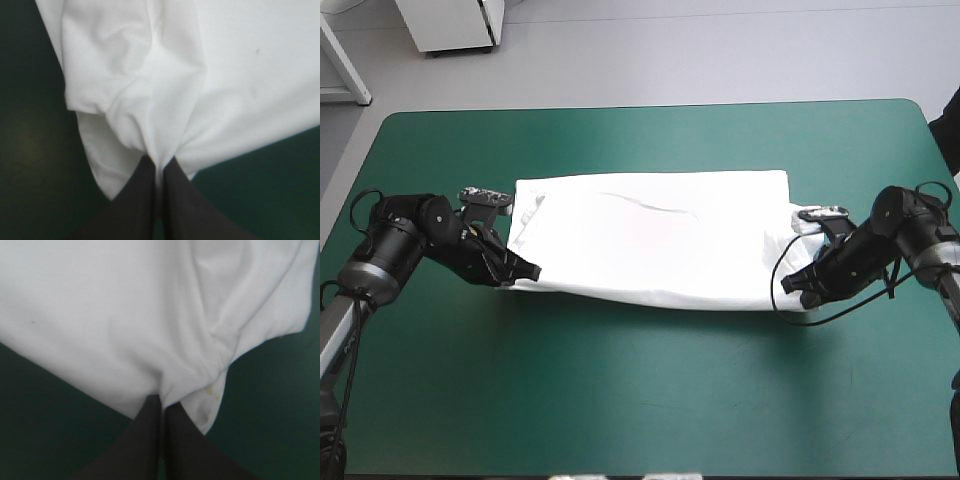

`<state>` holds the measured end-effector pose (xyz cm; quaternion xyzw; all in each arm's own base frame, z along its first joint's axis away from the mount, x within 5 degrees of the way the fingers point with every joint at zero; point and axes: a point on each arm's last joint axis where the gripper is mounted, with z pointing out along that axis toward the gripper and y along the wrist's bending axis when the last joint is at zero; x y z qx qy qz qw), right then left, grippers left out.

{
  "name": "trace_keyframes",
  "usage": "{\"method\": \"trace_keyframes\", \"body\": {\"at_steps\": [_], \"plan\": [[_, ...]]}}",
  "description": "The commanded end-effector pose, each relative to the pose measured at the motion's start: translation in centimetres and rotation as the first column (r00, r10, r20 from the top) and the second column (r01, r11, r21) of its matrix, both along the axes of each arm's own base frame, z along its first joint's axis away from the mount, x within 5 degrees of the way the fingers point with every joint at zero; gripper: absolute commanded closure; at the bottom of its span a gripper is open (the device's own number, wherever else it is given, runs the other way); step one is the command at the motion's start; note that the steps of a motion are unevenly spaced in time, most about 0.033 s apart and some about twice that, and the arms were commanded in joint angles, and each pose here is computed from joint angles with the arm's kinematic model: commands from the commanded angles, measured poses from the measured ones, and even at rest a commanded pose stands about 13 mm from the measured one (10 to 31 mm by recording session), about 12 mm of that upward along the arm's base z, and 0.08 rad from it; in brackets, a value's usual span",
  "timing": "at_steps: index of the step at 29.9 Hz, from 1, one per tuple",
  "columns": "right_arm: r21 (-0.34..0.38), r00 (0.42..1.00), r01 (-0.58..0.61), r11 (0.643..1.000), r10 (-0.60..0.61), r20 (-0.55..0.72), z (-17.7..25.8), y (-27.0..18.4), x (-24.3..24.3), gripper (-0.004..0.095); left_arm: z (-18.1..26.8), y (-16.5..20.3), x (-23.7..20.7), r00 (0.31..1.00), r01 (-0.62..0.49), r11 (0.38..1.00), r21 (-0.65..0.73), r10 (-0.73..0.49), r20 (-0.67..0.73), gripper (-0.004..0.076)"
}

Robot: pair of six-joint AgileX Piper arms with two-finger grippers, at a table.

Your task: Fold the cloth

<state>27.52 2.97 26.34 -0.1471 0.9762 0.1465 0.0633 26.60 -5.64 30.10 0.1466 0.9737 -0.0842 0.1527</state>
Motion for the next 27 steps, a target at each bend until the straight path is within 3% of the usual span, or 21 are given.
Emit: {"method": "trace_keyframes", "body": {"at_steps": [1,12,15,20,23,27], "plan": [[-0.019,1.000,-0.012,1.000,0.012,0.008,0.2,0.0,-1.4,0.0925,0.1,0.0,-1.1,1.000,0.004,1.000,-0.028,-0.003,0.016,0.0733],[-0.106,1.000,-0.008,0.994,0.005,-0.030,-0.4,-0.8,-2.3,0.0912,-2.8,0.5,-2.7,0.991,0.016,0.999,0.030,-0.012,-0.132,0.0723],[-0.092,0.999,-0.008,0.996,0.004,-0.045,-0.4,-0.6,-2.4,0.0807,-2.8,0.6,-2.9,0.987,0.025,0.999,0.044,-0.018,-0.158,0.0648],[-0.085,0.997,0.004,0.996,-0.010,-0.078,-0.1,-0.6,-3.0,0.0549,-2.2,0.7,-3.7,0.986,0.031,0.999,0.043,-0.023,-0.163,0.0444],[-0.098,0.999,0.017,0.995,-0.020,-0.030,1.1,-0.7,-3.5,0.0486,-0.9,0.8,-4.4,0.993,0.028,0.999,0.032,-0.024,-0.111,0.0413],[-0.193,0.995,0.082,0.978,-0.069,0.071,3.1,-1.7,-3.4,0.0489,2.4,0.7,-4.9,0.999,0.017,1.000,-0.013,-0.017,0.048,0.0413]]}}
